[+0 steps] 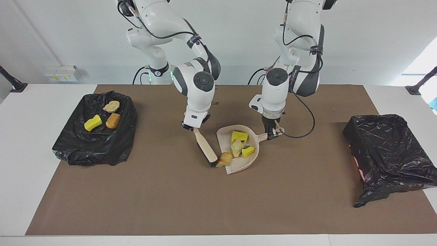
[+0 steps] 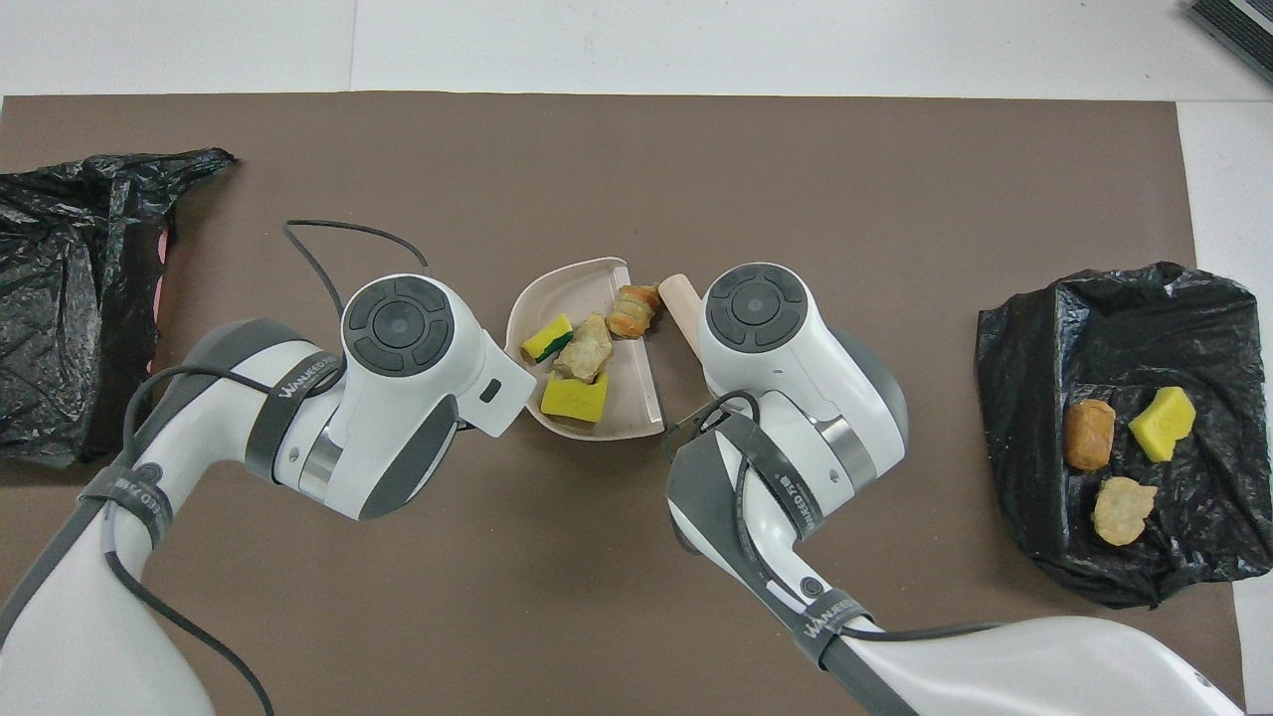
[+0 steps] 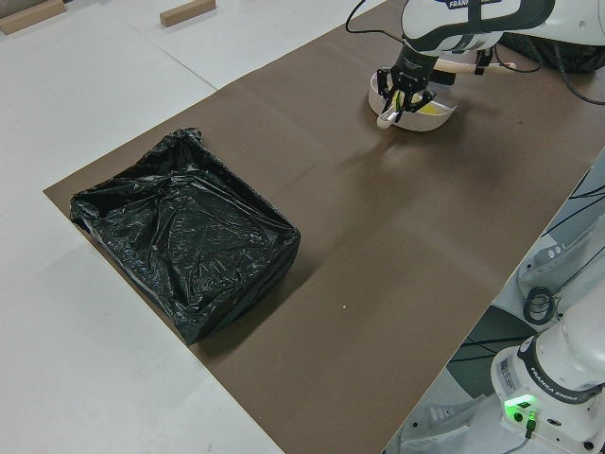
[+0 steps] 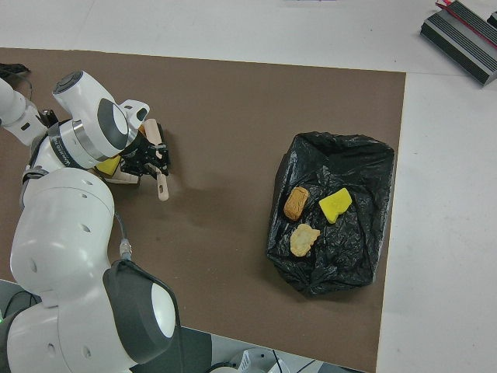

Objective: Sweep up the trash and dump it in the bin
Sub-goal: 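Draw the brush back toward the robot and set it down, then carry the dustpan to the trash bag with the left gripper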

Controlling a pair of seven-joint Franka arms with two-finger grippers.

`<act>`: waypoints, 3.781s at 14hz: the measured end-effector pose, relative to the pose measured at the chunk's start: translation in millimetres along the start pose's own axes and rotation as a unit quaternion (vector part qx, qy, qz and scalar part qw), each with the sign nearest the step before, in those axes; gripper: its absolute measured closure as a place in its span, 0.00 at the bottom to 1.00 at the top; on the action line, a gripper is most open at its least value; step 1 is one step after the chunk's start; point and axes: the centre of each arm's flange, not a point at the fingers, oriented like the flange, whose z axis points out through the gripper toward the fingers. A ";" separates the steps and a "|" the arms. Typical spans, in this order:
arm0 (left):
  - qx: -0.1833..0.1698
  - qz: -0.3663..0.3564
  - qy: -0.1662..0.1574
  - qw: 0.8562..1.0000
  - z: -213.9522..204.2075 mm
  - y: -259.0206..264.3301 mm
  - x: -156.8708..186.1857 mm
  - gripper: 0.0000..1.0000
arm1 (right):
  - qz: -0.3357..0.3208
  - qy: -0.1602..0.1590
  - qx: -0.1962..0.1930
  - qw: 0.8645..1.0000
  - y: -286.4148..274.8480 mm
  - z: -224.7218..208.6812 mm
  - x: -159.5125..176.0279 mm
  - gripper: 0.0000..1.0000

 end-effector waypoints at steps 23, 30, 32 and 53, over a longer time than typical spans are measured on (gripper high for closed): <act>0.000 0.000 0.000 1.000 0.1 -0.1 -0.1 0.68 | 0.231 -0.061 0.104 0.965 -80.2 -59.6 -176.2 0.74; 0.000 0.000 0.000 1.000 0.1 -0.1 -0.2 0.68 | 0.223 -0.039 0.085 0.970 -134.8 -2.3 -199.6 0.74; 0.000 0.000 0.000 1.000 0.1 -0.1 -0.2 0.68 | 0.224 -0.035 0.086 0.970 -134.2 0.4 -199.9 0.74; 0.003 -0.008 0.001 1.000 -0.1 -28.2 -38.2 0.68 | 0.226 -0.009 0.085 0.970 -173.9 53.0 -204.3 0.69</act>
